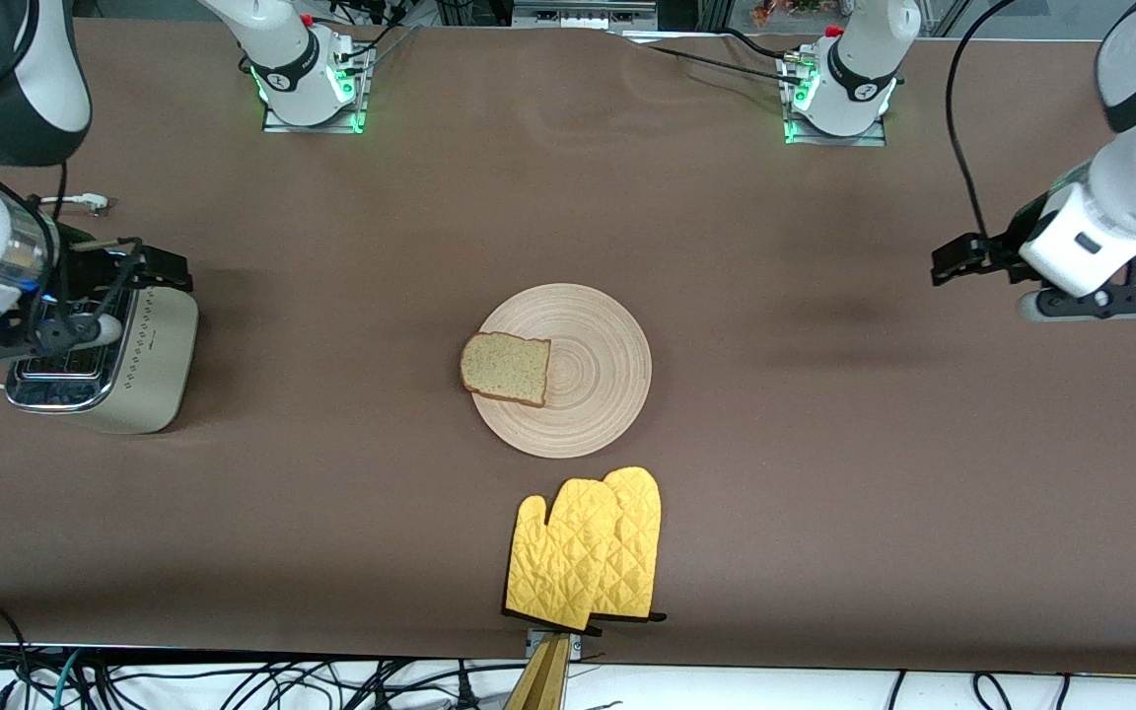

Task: Move plate and put bread in toaster
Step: 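Raise the left gripper off the plate while the right gripper reaches out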

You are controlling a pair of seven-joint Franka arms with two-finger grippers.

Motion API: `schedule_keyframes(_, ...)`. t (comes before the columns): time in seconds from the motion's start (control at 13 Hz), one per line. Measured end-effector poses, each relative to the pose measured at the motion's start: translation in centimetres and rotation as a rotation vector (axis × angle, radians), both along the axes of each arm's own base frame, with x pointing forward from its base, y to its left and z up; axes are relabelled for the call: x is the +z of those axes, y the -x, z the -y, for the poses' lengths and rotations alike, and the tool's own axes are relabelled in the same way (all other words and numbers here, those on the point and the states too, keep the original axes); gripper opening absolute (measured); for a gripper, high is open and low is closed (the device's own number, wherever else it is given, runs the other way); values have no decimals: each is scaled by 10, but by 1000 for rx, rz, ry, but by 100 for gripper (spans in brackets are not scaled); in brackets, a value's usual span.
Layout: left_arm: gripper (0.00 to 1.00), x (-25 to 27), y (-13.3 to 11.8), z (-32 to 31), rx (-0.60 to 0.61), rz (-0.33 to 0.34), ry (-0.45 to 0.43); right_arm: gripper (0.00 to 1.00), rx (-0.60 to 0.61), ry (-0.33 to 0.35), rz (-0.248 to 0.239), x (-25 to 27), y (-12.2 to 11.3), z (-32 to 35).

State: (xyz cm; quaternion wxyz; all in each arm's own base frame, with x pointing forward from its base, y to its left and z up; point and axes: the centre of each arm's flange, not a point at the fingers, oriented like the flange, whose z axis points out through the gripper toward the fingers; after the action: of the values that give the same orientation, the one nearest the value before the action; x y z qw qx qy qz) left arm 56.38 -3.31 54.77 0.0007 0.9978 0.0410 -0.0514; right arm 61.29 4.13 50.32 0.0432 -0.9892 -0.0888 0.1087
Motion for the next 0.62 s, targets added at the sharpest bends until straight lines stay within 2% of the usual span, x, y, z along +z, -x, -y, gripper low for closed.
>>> schedule_keyframes(0.15,100,10,-1,-8,12,6,-6,100,-15,-93,-47,-29,-8,-8)
schedule_keyframes(0.31,100,21,-4,-16,13,22,-49,100,-49,-182,-73,-60,-19,-17)
schedule_keyframes(0.46,100,28,-5,-15,8,35,-63,100,-122,-223,-83,-87,-28,-25)
schedule_keyframes(0.62,100,33,-4,-15,7,35,-63,100,-215,-226,-87,-104,-32,-47)
